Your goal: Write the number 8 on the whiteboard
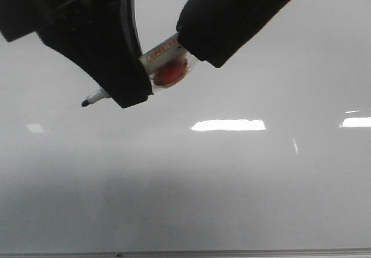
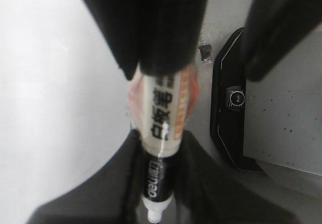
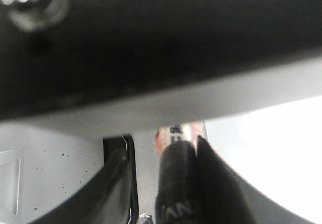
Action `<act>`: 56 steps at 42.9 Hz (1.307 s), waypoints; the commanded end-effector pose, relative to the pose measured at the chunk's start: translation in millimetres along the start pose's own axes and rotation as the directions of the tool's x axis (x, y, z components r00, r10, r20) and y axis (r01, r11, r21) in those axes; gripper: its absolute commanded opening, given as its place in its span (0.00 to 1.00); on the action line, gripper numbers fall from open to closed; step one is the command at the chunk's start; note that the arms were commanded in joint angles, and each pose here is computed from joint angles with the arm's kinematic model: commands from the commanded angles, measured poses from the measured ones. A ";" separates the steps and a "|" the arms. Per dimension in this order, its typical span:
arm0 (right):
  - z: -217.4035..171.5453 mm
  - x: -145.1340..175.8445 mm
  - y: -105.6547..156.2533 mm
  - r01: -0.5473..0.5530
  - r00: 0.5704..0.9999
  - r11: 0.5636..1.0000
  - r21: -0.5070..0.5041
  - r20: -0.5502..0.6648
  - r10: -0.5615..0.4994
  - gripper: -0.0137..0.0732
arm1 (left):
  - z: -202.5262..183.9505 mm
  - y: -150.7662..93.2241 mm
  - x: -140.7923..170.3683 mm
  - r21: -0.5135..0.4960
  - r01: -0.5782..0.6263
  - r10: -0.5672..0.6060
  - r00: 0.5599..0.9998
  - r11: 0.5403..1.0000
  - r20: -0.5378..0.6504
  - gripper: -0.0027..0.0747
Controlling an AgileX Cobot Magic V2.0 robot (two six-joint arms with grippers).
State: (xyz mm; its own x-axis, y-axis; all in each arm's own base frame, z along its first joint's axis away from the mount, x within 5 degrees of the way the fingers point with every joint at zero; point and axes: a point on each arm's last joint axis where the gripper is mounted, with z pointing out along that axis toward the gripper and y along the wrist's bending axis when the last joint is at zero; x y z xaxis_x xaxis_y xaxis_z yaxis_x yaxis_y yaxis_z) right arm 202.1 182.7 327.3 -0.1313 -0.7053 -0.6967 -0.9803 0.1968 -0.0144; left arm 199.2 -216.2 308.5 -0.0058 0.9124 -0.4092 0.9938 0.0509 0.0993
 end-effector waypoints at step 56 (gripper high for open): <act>-112.3 60.7 -22.7 -0.656 0.748 0.570 0.495 0.522 0.409 0.08 | -108.2 4.1 88.4 -0.299 0.626 -0.476 0.759 0.720 0.444 0.55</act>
State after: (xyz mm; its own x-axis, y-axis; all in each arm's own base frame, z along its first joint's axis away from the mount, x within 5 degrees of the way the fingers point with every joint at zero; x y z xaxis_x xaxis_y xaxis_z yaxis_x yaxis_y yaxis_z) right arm 192.6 61.7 350.6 -0.5125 -0.1679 -0.8421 -0.4447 0.8909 0.0930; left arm 191.1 -90.8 354.3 -0.4704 0.5541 -0.6868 0.7057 0.7035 0.0843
